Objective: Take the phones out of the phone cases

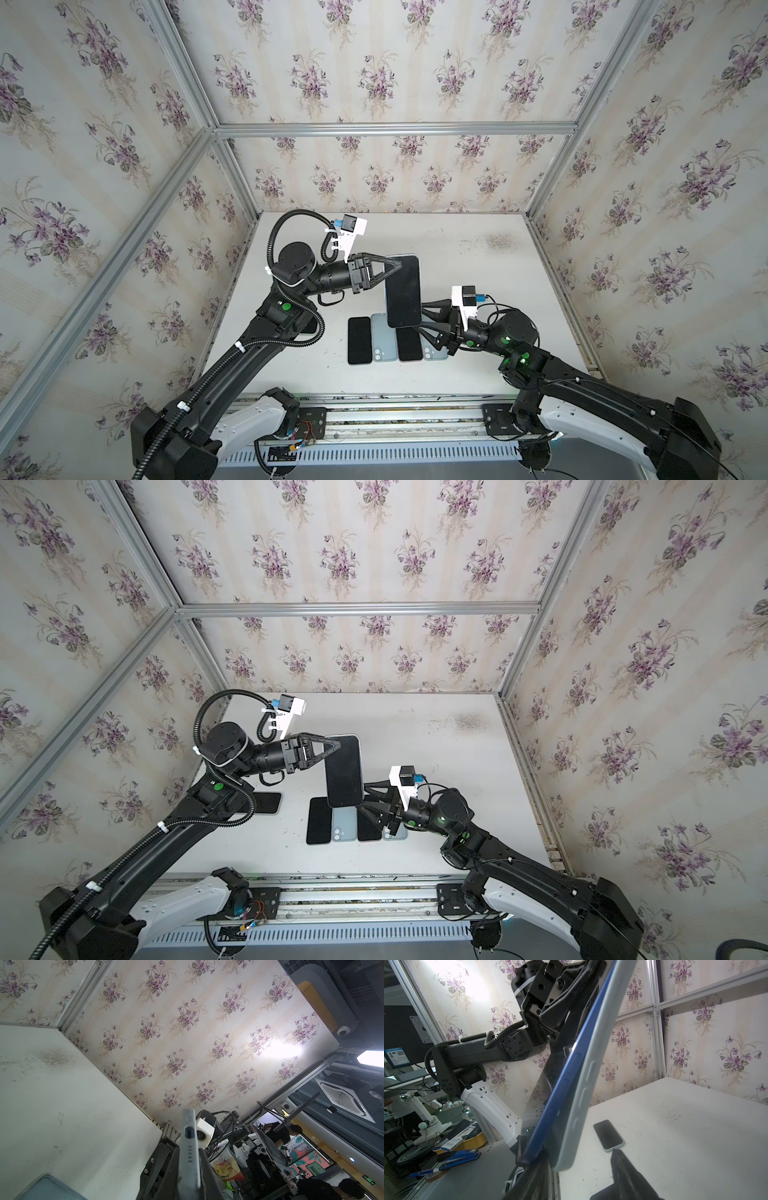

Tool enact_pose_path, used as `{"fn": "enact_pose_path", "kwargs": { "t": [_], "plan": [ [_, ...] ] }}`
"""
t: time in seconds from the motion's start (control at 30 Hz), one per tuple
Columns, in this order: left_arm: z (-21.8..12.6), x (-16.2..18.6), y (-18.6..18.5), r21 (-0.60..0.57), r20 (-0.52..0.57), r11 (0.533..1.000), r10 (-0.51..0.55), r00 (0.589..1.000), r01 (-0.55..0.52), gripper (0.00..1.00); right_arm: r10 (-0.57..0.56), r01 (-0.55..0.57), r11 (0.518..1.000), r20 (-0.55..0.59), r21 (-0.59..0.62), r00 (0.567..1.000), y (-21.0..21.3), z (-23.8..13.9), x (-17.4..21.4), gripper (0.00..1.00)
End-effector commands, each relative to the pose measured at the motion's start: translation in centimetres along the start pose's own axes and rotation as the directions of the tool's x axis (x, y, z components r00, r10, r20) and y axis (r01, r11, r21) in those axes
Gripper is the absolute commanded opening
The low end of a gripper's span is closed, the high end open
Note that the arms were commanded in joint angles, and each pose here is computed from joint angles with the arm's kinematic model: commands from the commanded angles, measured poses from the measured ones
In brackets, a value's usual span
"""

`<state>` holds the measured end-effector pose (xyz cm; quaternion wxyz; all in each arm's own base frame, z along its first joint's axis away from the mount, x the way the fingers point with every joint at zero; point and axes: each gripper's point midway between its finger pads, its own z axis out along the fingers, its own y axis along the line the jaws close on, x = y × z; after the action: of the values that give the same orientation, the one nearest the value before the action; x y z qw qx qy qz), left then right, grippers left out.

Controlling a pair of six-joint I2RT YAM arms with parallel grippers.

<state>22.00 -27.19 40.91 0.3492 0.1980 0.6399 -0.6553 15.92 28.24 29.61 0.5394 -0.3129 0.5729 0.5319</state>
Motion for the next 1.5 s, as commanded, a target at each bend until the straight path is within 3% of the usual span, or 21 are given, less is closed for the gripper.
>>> {"fn": "enact_pose_path", "kwargs": {
  "t": [0.0,0.3,0.53,0.73,0.8,0.97,1.13,1.23,1.47],
  "plan": [
    [-0.1,0.0,-1.0,0.042,0.001,0.999,0.031,1.000,-0.031,0.00,-0.009,0.008,1.000,0.059,0.015,0.998,-0.1,0.2,-1.8,0.48],
    [0.3,0.1,0.4,0.021,0.005,0.999,0.025,1.000,-0.025,0.00,0.042,-0.040,0.998,0.030,-0.049,0.999,0.5,0.7,-0.9,0.21],
    [0.9,0.8,4.1,-0.052,0.024,0.999,0.008,1.000,-0.006,0.00,0.150,-0.150,0.988,0.008,-0.034,0.989,0.0,0.7,-0.1,0.02],
    [1.7,2.2,8.3,-0.085,0.038,0.995,-0.047,0.998,0.050,0.01,0.273,-0.272,0.961,-0.002,0.055,0.962,-1.5,-0.1,1.7,0.00],
    [2.1,3.1,10.5,-0.107,0.031,0.991,-0.082,0.996,0.085,0.10,0.307,-0.303,0.947,-0.018,0.109,0.952,-2.4,-0.4,2.7,0.00],
    [2.1,5.2,14.8,-0.193,0.038,0.970,-0.141,0.989,0.146,0.44,0.395,-0.378,0.892,-0.024,0.246,0.918,-4.9,-1.0,5.3,0.00],
    [1.8,8.0,19.1,-0.259,0.050,0.941,-0.214,0.976,0.220,0.54,0.476,-0.446,0.838,-0.023,0.313,0.879,-7.0,-1.0,7.5,0.00],
    [1.6,9.3,20.8,-0.291,0.053,0.924,-0.243,0.969,0.248,0.70,0.518,-0.478,0.810,-0.034,0.339,0.855,-7.9,-0.8,8.8,0.00],
    [0.8,10.3,22.8,-0.388,0.055,0.887,-0.247,0.967,0.249,0.88,0.564,-0.506,0.778,-0.060,0.371,0.823,-9.0,-0.4,10.4,0.00]
  ]
}}
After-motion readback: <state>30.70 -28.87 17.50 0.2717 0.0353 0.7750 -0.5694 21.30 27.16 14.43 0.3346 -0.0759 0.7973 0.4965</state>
